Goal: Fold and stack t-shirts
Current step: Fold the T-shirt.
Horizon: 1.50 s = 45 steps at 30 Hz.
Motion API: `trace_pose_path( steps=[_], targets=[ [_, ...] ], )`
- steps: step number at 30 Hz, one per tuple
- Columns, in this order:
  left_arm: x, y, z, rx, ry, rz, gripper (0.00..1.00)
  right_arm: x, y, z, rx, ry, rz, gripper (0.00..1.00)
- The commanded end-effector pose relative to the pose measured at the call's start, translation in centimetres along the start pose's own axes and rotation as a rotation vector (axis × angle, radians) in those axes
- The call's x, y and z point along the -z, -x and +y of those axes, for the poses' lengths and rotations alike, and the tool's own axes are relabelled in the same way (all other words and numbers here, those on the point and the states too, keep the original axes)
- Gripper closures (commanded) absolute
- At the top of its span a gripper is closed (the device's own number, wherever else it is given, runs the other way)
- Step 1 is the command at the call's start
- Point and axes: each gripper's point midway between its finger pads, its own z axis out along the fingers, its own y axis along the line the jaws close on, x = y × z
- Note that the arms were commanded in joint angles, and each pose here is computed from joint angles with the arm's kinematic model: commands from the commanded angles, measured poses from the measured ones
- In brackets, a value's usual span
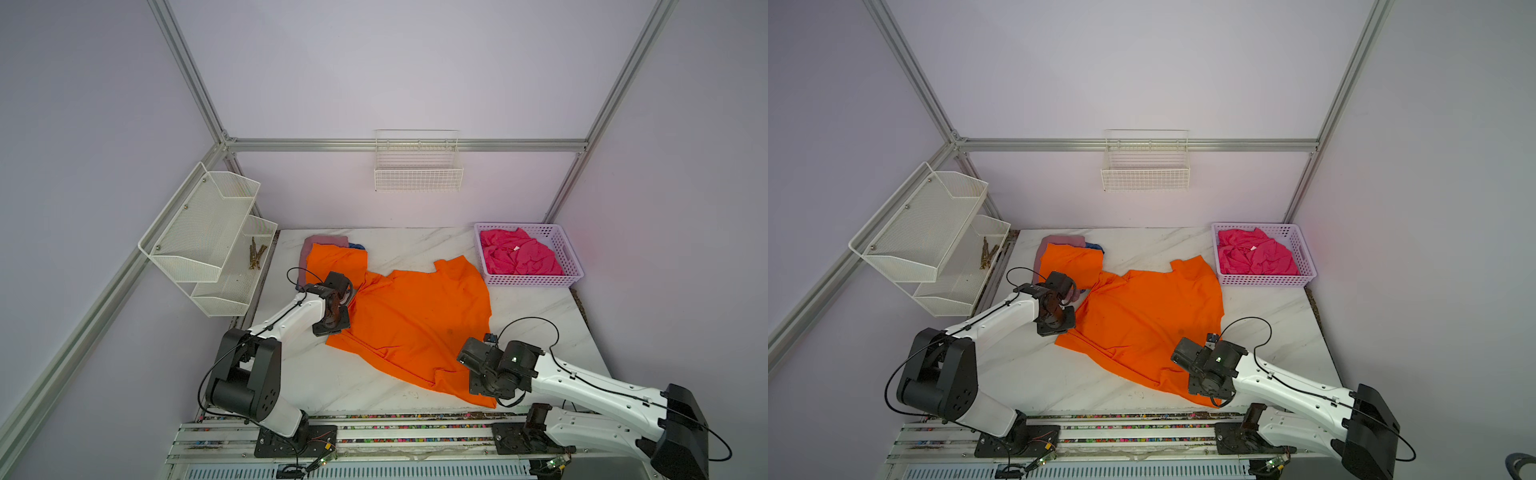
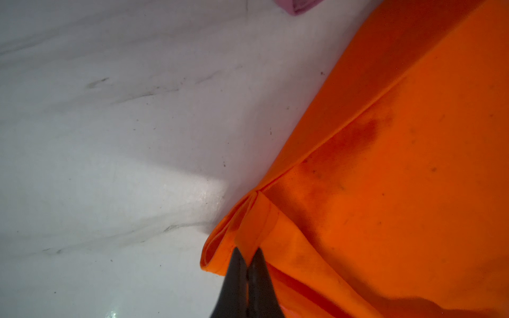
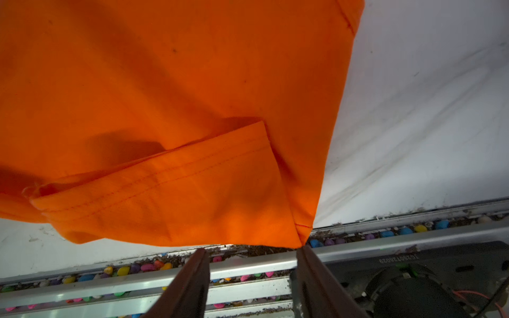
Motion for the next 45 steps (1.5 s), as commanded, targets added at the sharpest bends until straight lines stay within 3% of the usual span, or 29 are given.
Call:
trace_pose_path(
  steps=[1, 20, 31, 45],
  targets=[
    [0.7, 1.6, -0.5, -0.003, -0.028, -0.042, 1.0, -0.6, 0.1, 0.6, -0.033, 0.004, -0.014, 0.44],
    [0.9, 2.4, -1.1, 0.001, -0.061, -0.059, 1.0, -0.4, -1.4, -1.4, -0.052, -0.094, 0.041, 0.44],
    [0.7, 2.2, -1.1, -0.006, -0.062, -0.059, 1.0, -4.0, -1.3, 1.3, -0.044, -0.027, 0.007, 0.46],
    [0.6, 2.0, -1.0, -0.008, -0.064, -0.053, 1.0, -5.8, -3.4, -2.1, -0.118, -0.042, 0.012, 0.47]
  ],
)
